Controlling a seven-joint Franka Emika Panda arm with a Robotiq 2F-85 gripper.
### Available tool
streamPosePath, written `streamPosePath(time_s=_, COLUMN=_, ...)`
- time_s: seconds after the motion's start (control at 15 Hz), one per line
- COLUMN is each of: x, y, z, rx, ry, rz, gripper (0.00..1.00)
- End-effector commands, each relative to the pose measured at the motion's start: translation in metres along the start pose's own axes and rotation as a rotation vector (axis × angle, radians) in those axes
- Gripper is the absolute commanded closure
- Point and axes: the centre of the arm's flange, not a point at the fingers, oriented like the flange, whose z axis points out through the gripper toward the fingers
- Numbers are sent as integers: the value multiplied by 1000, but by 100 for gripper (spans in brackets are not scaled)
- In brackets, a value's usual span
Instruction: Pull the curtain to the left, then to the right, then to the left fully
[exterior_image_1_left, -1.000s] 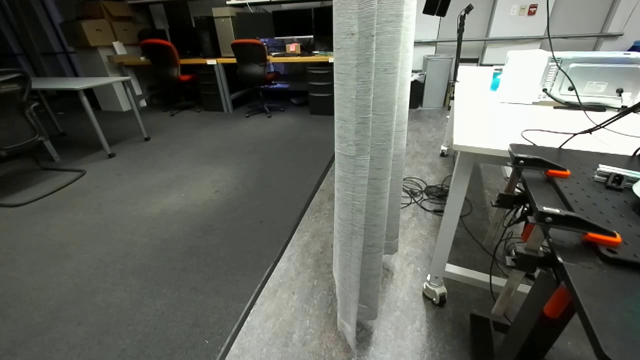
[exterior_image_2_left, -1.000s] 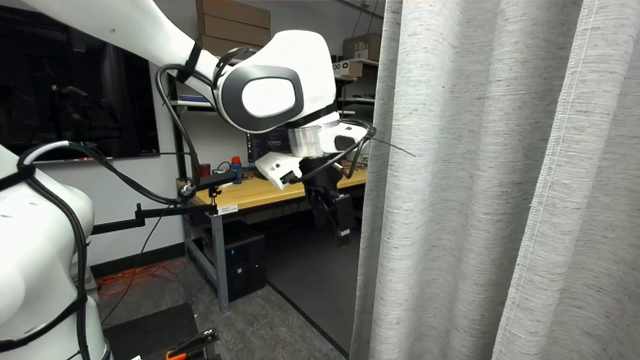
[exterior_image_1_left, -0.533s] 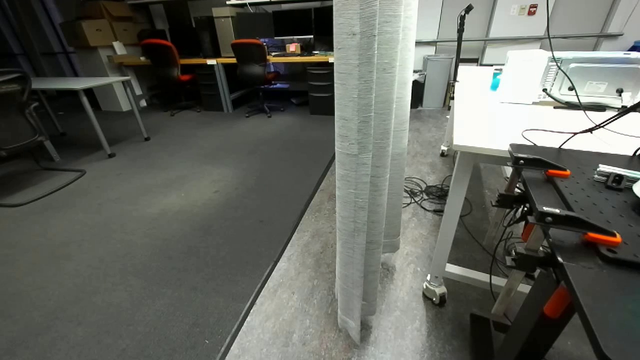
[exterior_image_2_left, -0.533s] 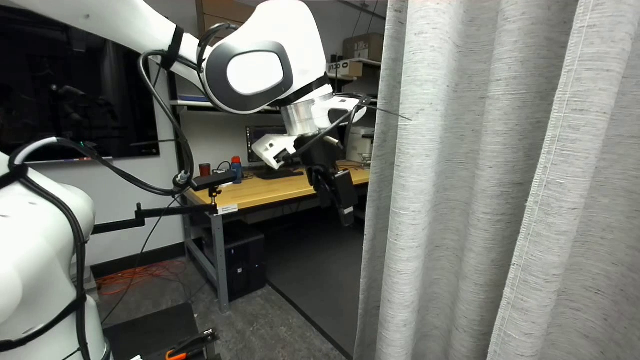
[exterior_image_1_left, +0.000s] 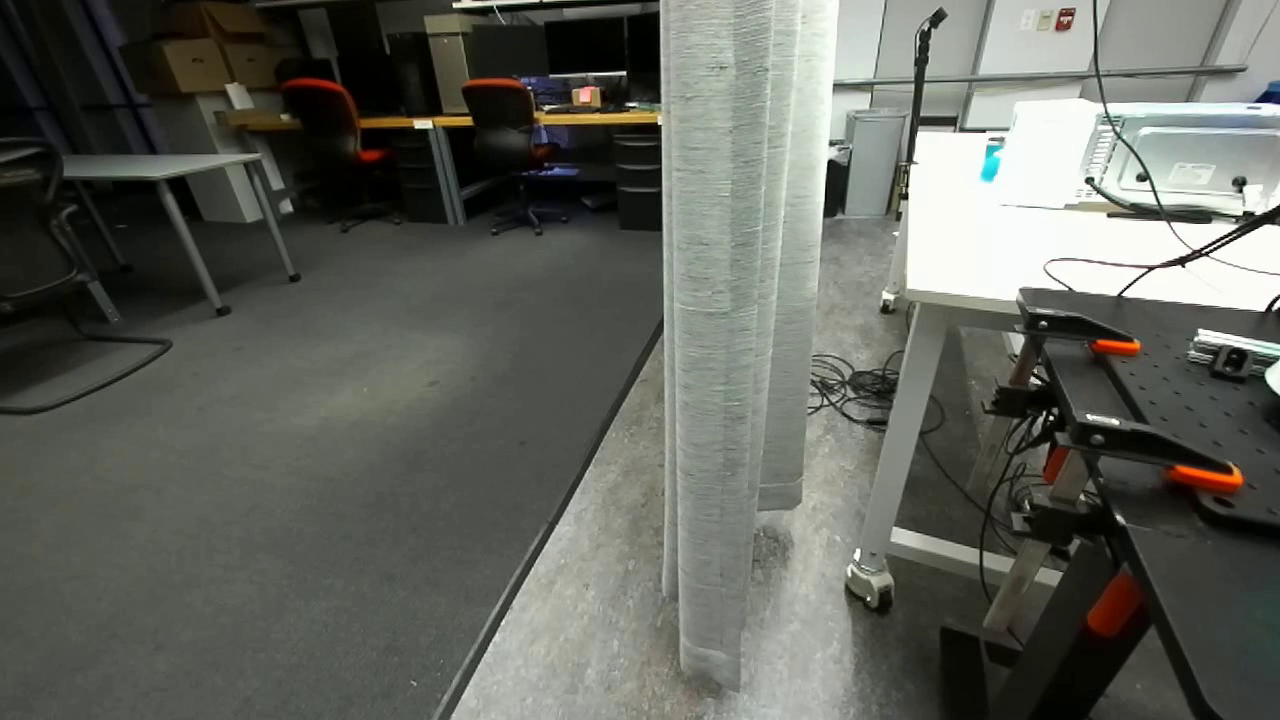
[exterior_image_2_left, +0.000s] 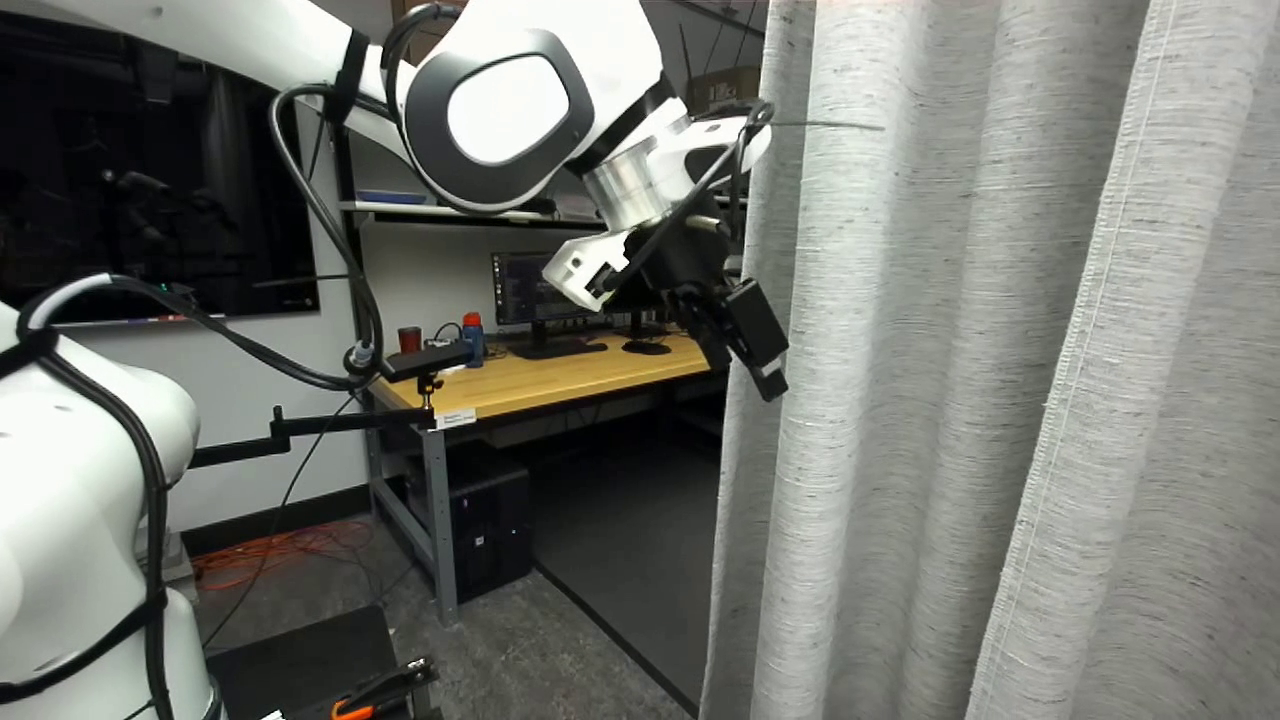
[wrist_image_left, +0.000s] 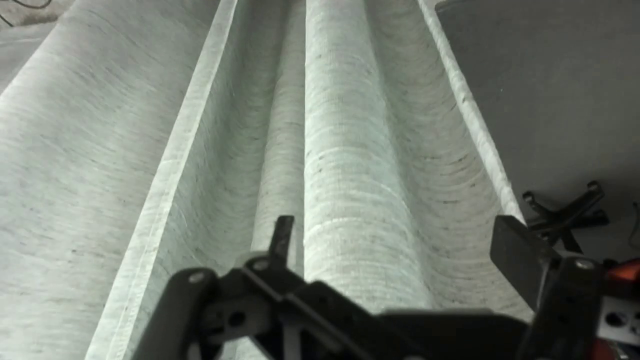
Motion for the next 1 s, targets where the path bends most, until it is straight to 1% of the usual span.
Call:
streamPosePath(time_s=0.0, x=13, y=-11, z=-15, rx=-24, ry=113, rz=-2, gripper=0)
streamPosePath(time_s=0.2, x=24, y=-14, z=-26, rx=-30, ry=188, rz=-5, gripper=0)
streamPosePath(time_s=0.47, x=38, y=-7, z=-44, rx=-48, ry=292, rz=13, gripper=0)
streamPosePath(time_s=0.67, x=46, y=-3, z=-53, rx=-62, ry=338, rz=24, gripper=0)
streamPosePath(time_s=0.87, x=50, y=-8, z=-58, rx=-73, ry=370, rz=11, gripper=0)
streamPosePath(time_s=0.93, x=52, y=-11, z=-60, rx=-79, ry=392, rz=4, gripper=0)
